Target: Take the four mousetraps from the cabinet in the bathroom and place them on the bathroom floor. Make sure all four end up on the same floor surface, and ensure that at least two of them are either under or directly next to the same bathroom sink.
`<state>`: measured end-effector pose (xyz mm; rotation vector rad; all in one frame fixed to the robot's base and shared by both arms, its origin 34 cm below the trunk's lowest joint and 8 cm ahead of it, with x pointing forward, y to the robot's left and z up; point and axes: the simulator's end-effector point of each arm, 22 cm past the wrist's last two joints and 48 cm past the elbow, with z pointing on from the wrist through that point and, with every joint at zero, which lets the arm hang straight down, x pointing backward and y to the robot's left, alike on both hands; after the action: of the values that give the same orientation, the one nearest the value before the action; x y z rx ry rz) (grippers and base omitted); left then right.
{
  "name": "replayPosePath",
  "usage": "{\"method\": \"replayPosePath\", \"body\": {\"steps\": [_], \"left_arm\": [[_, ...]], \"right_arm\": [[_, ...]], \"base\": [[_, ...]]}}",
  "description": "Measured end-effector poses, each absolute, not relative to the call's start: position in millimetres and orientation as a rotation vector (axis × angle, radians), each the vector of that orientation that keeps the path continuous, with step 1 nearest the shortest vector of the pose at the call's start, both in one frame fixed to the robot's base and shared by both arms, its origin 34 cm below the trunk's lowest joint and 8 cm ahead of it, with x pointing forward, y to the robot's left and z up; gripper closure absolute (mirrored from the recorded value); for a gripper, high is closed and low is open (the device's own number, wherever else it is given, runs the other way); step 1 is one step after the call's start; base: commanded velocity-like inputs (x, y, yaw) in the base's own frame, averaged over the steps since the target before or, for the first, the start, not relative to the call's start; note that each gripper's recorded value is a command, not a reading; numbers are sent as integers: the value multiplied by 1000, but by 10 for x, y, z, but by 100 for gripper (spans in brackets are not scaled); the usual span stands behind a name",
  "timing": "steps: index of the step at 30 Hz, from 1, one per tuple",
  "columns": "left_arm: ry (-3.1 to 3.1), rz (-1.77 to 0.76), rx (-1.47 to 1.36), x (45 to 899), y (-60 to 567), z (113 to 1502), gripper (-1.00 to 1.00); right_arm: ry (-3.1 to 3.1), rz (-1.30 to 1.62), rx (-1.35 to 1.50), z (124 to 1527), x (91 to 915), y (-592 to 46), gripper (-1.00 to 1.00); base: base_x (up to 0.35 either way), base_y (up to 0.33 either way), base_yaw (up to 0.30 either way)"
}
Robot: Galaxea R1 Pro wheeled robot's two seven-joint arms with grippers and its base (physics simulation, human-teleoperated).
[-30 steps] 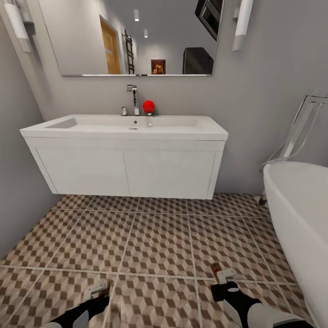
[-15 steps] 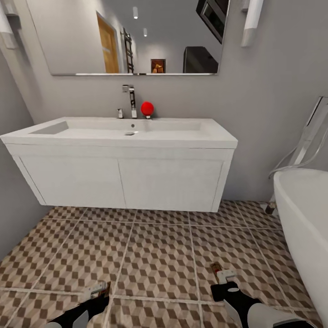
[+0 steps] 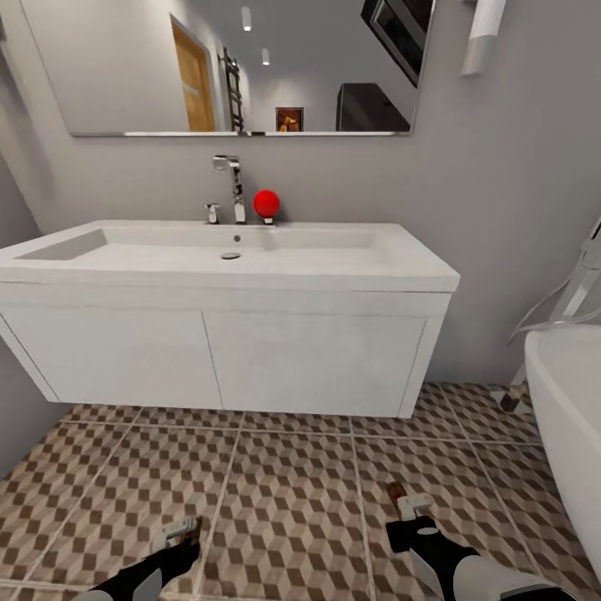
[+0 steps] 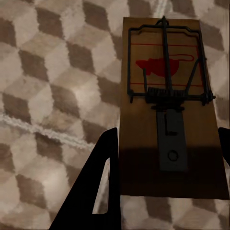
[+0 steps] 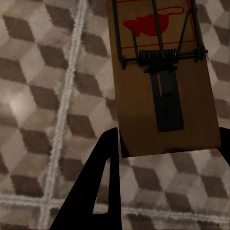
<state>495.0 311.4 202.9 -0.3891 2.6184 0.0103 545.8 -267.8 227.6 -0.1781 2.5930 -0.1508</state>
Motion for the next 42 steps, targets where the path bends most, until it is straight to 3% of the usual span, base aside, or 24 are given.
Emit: {"method": "replayPosePath", "body": {"steps": [42], "left_arm": [[2443, 163, -409, 5179, 3571, 2244, 100]], "right_arm": [[2471, -144, -152, 2429, 5685, -2708, 100]], "base": [[11, 0, 0]]}}
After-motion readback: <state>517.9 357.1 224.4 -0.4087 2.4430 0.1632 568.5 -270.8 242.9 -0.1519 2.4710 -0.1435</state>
